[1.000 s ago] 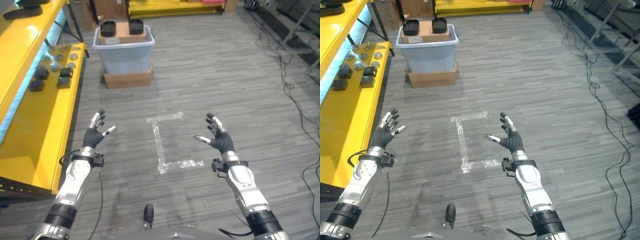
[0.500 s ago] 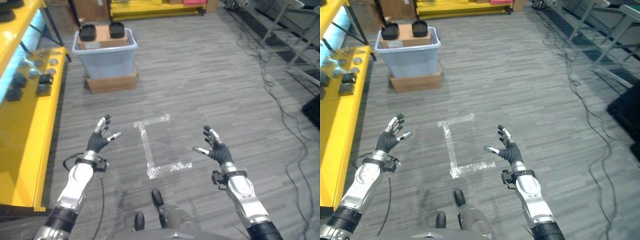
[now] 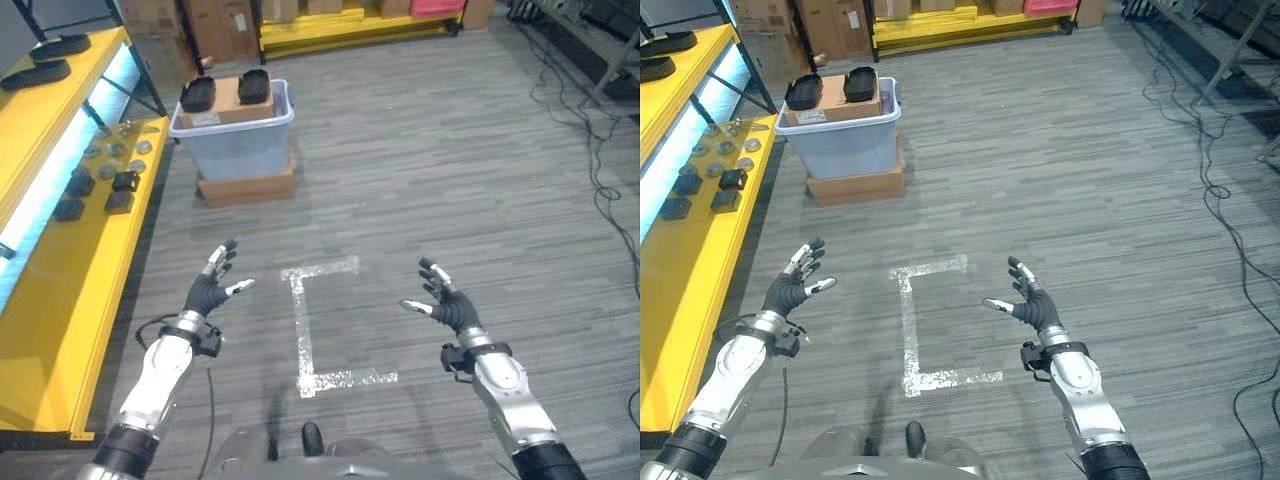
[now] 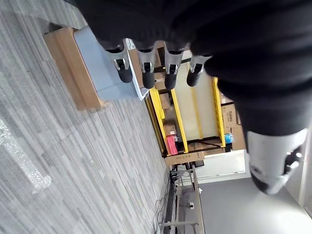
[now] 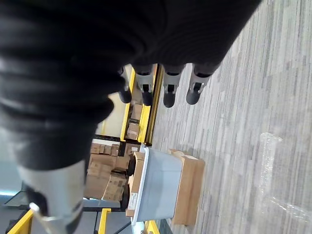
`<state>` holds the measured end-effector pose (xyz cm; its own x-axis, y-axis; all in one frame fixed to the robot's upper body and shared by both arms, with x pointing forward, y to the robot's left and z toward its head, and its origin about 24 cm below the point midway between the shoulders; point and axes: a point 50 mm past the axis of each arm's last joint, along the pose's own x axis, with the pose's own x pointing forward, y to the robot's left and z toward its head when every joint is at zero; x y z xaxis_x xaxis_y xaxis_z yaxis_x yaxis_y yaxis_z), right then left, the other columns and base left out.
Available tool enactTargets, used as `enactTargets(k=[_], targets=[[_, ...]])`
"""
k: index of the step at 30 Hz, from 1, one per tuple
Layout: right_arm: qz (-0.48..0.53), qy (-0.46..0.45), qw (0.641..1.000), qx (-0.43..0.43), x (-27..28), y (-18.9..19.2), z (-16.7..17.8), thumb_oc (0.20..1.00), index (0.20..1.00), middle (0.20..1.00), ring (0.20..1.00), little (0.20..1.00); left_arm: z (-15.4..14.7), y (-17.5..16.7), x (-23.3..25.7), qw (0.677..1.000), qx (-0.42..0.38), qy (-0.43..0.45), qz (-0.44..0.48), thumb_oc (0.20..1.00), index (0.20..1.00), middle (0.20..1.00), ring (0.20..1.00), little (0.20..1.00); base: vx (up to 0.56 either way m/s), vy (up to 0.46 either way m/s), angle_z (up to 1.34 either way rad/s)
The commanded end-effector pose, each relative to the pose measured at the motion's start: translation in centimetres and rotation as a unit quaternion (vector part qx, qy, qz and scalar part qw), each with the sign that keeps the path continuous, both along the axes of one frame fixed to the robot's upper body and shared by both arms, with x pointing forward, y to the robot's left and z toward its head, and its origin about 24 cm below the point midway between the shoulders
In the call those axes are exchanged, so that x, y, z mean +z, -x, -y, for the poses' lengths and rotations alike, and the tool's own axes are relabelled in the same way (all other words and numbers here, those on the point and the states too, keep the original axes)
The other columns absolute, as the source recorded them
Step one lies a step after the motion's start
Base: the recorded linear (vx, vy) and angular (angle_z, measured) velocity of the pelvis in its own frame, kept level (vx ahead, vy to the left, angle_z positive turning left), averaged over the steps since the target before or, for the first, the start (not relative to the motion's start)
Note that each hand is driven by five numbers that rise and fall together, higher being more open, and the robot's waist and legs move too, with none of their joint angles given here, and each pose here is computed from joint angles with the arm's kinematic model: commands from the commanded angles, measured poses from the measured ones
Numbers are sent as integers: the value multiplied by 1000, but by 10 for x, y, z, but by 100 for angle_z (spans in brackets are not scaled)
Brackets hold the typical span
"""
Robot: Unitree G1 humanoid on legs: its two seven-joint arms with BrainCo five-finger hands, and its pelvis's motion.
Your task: Move parts from the plastic box to the shelf.
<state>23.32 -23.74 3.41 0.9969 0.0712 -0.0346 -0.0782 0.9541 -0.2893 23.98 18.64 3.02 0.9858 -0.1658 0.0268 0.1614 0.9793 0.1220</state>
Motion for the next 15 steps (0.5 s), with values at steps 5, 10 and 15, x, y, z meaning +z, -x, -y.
enactTargets(k=[5, 10, 15], targets=[[56, 18, 998, 13, 24, -11, -3, 1000, 1000, 1000, 1000, 1000, -13, -9, 22, 998, 21, -4, 55, 1000, 1000, 1000, 1000, 1000, 268, -1, -46], [55, 9, 998, 10, 21, -13, -7, 1000, 1000, 1000, 1000, 1000, -15, -9, 22, 998, 31, -8, 56, 1000, 1000, 1000, 1000, 1000, 306, 107, -36], [57, 8, 998, 19, 21, -14, -15, 1000, 1000, 1000, 1000, 1000, -16, -10, 22, 998, 28, -10, 53, 1000, 1000, 1000, 1000, 1000, 387, 228, -44]])
